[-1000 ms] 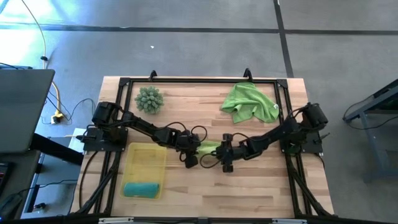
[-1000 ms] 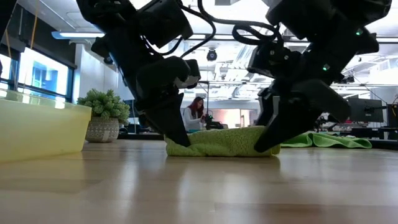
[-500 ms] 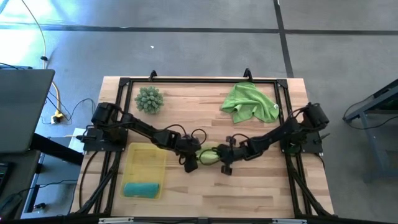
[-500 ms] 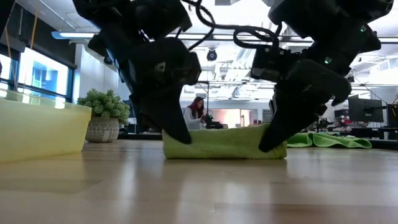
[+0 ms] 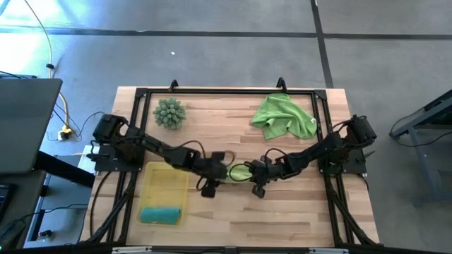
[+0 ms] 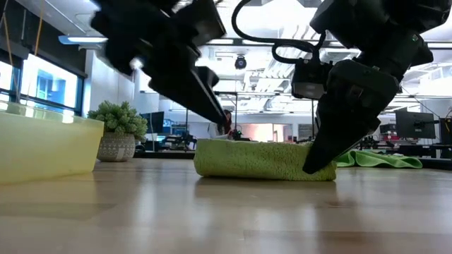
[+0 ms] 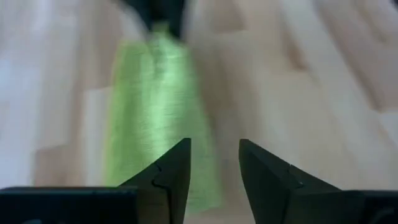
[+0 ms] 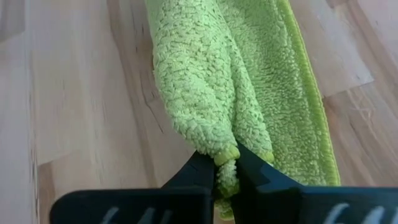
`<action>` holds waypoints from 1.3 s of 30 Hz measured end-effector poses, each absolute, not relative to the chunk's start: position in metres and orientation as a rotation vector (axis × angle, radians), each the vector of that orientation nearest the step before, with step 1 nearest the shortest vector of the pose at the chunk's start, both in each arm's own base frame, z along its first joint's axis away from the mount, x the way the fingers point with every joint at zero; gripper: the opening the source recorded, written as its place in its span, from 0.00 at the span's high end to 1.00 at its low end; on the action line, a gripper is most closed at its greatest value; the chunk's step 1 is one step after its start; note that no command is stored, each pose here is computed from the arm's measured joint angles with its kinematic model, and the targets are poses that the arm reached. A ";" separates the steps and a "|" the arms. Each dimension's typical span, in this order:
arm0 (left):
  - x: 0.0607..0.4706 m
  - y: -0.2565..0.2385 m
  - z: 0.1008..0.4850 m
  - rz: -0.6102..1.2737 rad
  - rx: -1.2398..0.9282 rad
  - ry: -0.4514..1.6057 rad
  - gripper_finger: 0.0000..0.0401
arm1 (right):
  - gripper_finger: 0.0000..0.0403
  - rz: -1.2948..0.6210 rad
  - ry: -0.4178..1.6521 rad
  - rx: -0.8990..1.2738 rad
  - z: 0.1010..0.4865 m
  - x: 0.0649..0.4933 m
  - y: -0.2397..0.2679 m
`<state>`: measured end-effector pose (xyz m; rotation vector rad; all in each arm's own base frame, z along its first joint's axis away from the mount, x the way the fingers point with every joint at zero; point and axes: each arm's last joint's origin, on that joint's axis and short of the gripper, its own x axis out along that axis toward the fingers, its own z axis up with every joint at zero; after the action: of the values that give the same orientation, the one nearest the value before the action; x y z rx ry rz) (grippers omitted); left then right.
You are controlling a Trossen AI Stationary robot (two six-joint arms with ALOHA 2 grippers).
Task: Roll microfiber towels into tight, uniform cylinder then place into a basket
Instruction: Roll the light green towel
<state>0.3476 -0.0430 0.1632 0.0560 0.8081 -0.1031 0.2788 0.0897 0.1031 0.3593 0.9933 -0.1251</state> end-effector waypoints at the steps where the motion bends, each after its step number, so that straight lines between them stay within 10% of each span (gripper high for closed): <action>1: 0.347 -0.048 0.163 -0.120 0.083 0.807 0.69 | 0.98 -0.122 0.993 0.360 0.103 0.279 0.090; 20: 0.352 -0.060 0.120 0.052 0.326 0.893 0.68 | 0.97 -0.108 0.993 0.372 0.103 0.280 0.086; 39: 0.369 -0.030 0.096 -0.030 -0.427 0.899 0.69 | 0.69 0.199 0.924 0.285 0.171 0.251 0.094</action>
<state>0.3690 -0.0300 0.0956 -0.4266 0.8994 -0.0296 0.2513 0.0935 0.1709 0.2853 0.9243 0.1987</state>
